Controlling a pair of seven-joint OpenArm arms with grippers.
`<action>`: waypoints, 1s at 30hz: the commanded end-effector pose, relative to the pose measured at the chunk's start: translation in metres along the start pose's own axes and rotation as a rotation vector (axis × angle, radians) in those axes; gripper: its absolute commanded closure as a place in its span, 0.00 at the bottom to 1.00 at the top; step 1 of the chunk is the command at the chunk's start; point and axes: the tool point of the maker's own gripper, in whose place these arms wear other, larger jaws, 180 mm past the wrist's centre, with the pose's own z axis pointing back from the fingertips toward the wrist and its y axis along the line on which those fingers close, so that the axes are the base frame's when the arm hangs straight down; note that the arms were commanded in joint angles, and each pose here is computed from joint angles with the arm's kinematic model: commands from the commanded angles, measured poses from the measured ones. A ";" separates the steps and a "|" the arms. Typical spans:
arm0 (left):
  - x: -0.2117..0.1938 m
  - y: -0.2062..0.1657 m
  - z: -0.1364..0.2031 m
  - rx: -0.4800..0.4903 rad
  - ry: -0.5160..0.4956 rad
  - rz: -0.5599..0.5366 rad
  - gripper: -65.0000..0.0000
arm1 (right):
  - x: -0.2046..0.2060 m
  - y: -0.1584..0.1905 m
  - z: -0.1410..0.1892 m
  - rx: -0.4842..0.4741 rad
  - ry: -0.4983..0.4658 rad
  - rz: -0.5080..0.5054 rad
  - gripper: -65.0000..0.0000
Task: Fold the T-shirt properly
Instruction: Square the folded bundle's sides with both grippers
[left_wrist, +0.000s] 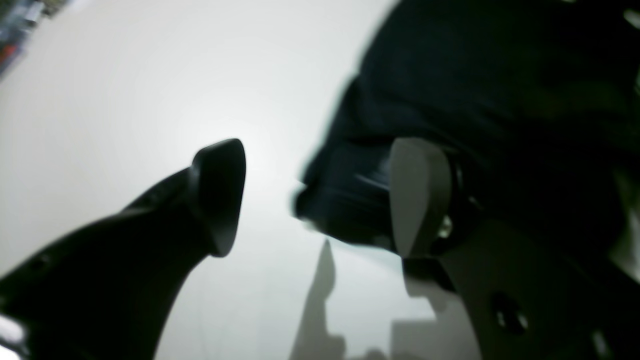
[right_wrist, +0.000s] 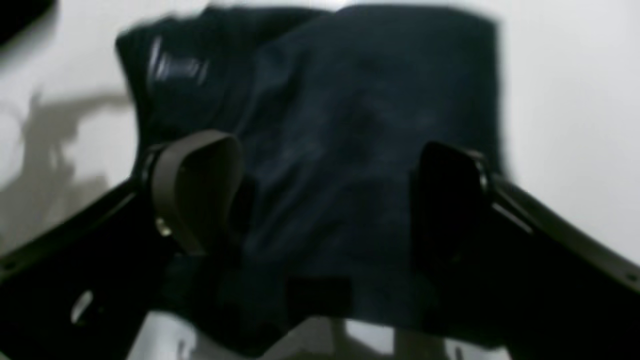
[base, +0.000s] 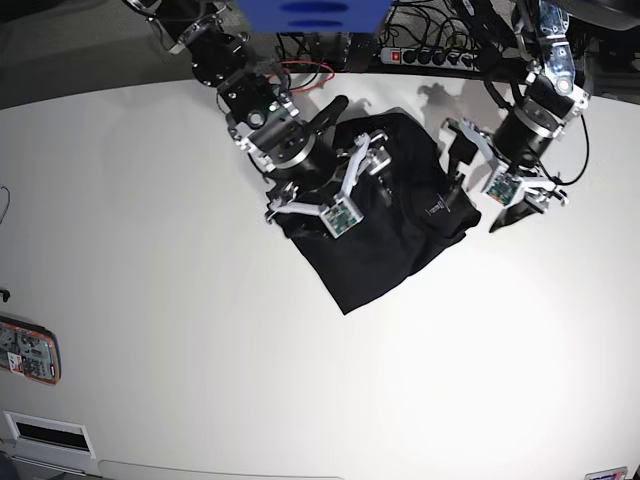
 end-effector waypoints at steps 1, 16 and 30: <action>0.013 -0.004 -0.002 -0.012 -0.053 0.003 0.35 | 0.017 -0.006 0.002 -0.015 -0.055 0.001 0.14; -0.033 -0.041 -0.035 -0.146 0.044 0.104 0.35 | 0.080 -0.096 -0.009 -0.194 -0.158 0.048 0.14; -0.050 -0.057 -0.050 -0.184 0.077 0.176 0.35 | 0.068 -0.125 -0.084 -0.203 0.002 0.000 0.14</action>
